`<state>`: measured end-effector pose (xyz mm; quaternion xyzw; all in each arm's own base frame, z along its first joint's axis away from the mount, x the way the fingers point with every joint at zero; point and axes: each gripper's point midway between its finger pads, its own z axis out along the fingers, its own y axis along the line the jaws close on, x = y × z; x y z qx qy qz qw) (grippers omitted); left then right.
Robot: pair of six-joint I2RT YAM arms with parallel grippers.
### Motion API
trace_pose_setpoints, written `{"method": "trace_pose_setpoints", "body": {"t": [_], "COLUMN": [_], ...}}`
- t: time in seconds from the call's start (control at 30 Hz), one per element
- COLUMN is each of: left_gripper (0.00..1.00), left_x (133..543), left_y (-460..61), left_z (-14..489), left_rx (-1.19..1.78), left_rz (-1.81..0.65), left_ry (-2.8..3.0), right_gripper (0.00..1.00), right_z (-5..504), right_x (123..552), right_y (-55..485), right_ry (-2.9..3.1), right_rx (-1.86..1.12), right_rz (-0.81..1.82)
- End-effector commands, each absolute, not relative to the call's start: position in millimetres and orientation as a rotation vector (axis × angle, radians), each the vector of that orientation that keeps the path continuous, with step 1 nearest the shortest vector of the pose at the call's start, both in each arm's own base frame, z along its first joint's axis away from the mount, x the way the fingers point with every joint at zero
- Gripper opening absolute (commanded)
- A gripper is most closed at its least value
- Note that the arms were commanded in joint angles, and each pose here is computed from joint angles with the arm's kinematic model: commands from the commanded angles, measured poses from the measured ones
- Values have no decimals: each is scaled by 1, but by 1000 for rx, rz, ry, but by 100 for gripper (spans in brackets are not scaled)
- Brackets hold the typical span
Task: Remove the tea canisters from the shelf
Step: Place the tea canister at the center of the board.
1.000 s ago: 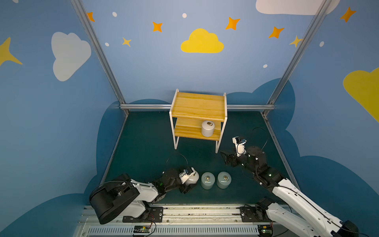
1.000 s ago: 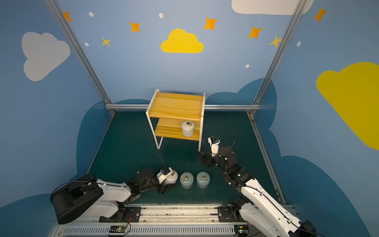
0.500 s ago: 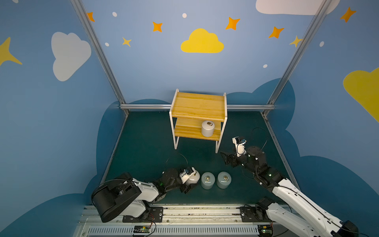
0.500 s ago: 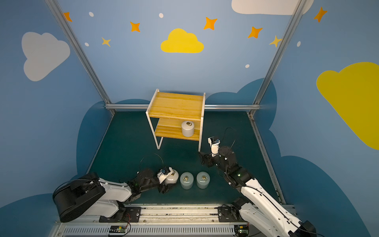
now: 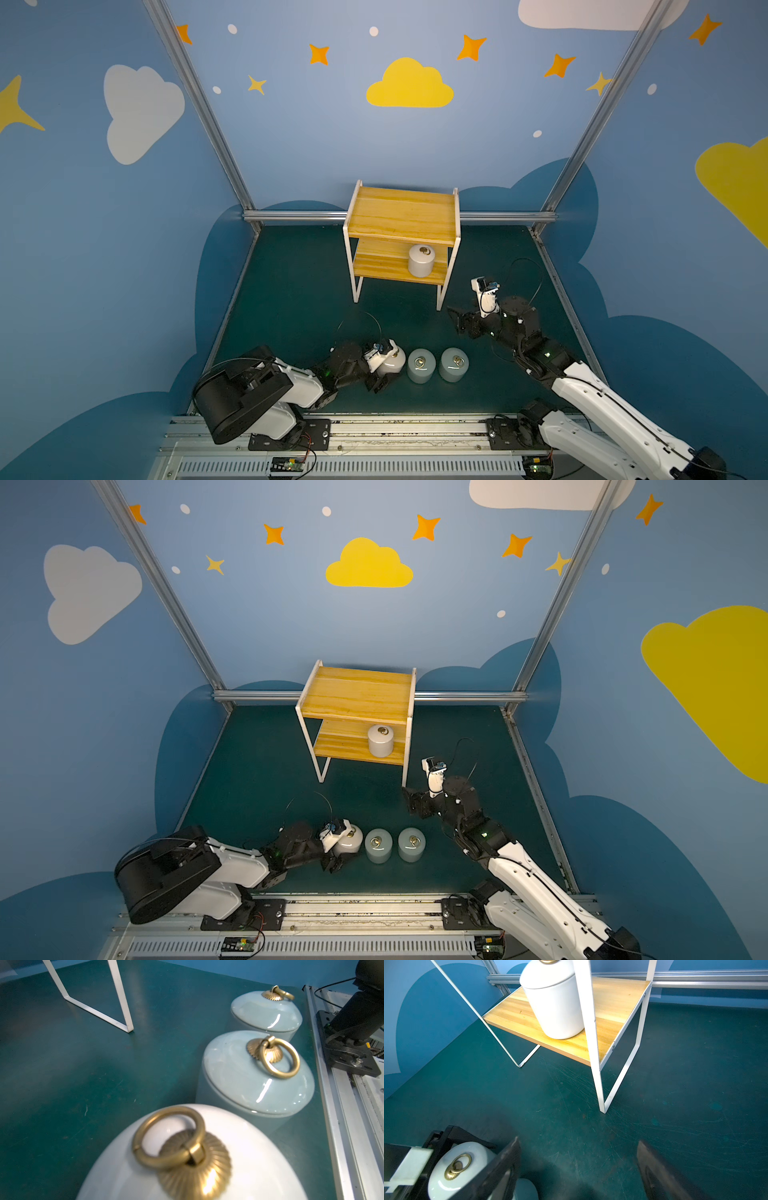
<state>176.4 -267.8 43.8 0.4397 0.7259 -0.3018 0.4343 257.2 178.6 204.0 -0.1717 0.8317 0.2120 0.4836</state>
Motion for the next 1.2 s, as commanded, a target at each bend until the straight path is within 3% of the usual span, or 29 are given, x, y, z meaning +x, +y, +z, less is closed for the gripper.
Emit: {"method": "trace_pose_setpoints", "body": {"t": [0.0,0.37,1.17], "left_gripper": [77,83,85], "left_x": [178,174,176], "left_y": [-278,-275,-267], "left_z": [67,57,39], "left_rx": [1075,1095,1086], "left_rz": [-796,-765,-705], "left_ry": [1712,1750,1853], "right_gripper": [89,89,89], "right_z": [210,208,205], "right_x": [257,256,256], "right_y": [178,178,177], "right_ry": [2017,2020,2023], "right_rx": [-426,-425,-421], "right_rz": [516,519,521]}}
